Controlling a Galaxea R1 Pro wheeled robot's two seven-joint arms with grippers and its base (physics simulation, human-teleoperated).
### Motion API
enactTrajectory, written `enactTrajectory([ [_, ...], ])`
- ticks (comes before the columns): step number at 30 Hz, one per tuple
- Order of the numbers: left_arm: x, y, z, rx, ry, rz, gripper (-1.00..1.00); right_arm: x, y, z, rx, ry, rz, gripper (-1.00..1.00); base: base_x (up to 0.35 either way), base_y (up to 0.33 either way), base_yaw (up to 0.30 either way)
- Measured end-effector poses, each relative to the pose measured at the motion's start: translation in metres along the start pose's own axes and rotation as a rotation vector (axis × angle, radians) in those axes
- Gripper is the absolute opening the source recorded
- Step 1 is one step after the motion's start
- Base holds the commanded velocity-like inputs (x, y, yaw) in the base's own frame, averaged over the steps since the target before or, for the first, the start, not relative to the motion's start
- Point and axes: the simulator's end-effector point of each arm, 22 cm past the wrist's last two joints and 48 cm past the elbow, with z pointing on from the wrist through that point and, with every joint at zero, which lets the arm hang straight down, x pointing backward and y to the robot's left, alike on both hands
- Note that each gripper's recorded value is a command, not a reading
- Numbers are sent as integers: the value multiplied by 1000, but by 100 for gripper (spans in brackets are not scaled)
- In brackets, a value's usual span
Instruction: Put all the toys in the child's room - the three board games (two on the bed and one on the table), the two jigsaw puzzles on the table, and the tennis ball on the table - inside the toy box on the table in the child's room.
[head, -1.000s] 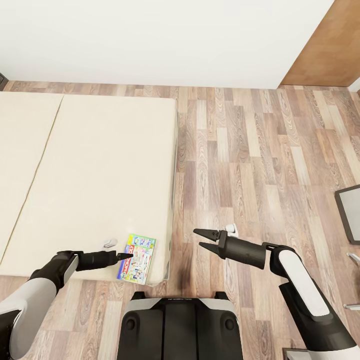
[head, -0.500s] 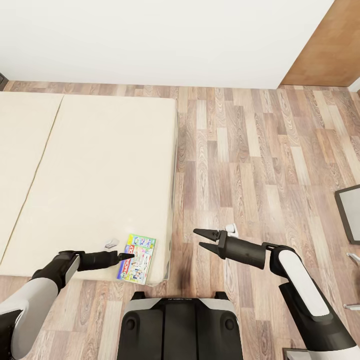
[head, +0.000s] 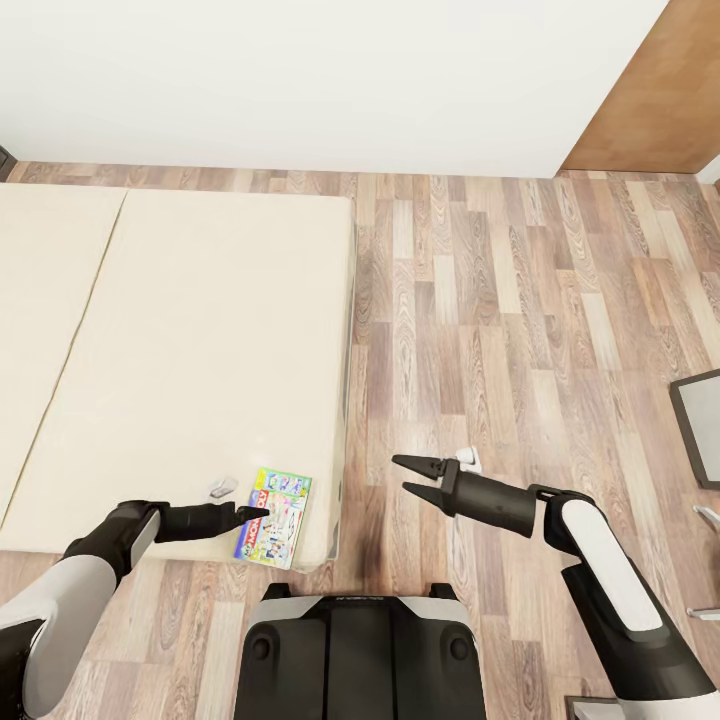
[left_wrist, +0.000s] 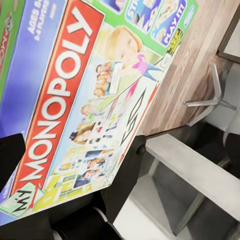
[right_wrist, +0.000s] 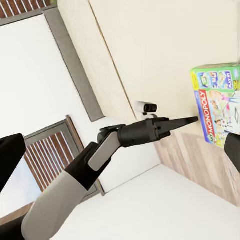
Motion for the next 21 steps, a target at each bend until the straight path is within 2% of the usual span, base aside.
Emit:
enactTrajectory([
  [12,-1,-1,-2,-5,18,-31,100,-2,-1,-2,1,-7,2,100,0,0,0],
  [21,-3,3,-6,-19,21,-35,100,-2,-1,-2,2,-7,2,100,0,0,0],
])
